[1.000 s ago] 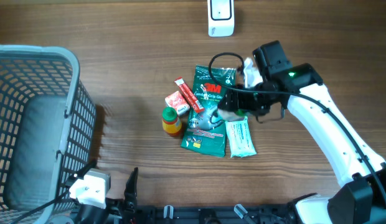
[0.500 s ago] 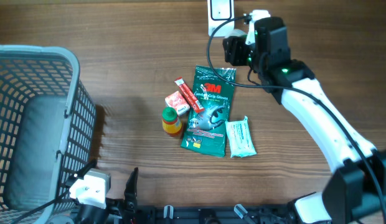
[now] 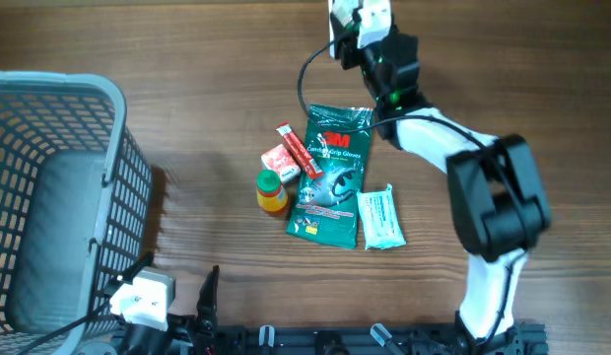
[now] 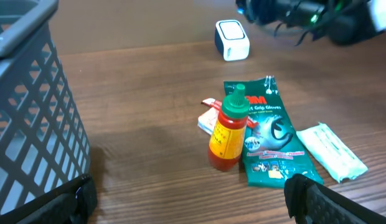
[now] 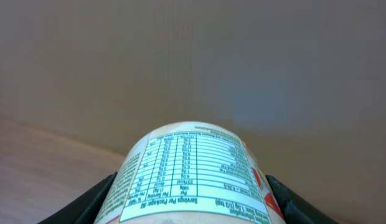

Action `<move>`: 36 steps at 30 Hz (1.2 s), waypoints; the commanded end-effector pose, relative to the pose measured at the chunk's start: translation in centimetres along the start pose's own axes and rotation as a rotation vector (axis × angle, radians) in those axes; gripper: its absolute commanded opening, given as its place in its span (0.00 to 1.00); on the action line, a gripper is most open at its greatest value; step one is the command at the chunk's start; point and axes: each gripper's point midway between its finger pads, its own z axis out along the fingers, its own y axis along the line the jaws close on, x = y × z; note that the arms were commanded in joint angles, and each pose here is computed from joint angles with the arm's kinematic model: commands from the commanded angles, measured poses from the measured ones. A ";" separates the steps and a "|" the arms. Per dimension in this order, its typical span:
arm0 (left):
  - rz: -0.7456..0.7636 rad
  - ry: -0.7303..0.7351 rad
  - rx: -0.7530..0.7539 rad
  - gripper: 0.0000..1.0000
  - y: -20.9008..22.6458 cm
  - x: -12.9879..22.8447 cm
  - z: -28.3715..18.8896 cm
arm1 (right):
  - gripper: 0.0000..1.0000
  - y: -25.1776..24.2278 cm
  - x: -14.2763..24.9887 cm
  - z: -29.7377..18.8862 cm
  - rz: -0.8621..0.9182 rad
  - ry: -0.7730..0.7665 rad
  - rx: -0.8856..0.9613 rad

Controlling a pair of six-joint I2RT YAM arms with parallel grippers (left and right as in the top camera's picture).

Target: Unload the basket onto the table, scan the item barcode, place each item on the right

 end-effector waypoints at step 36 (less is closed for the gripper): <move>0.002 -0.015 0.010 1.00 -0.2 -0.2 -0.2 | 0.53 -35.6 -2.4 -21.0 0.390 0.517 0.758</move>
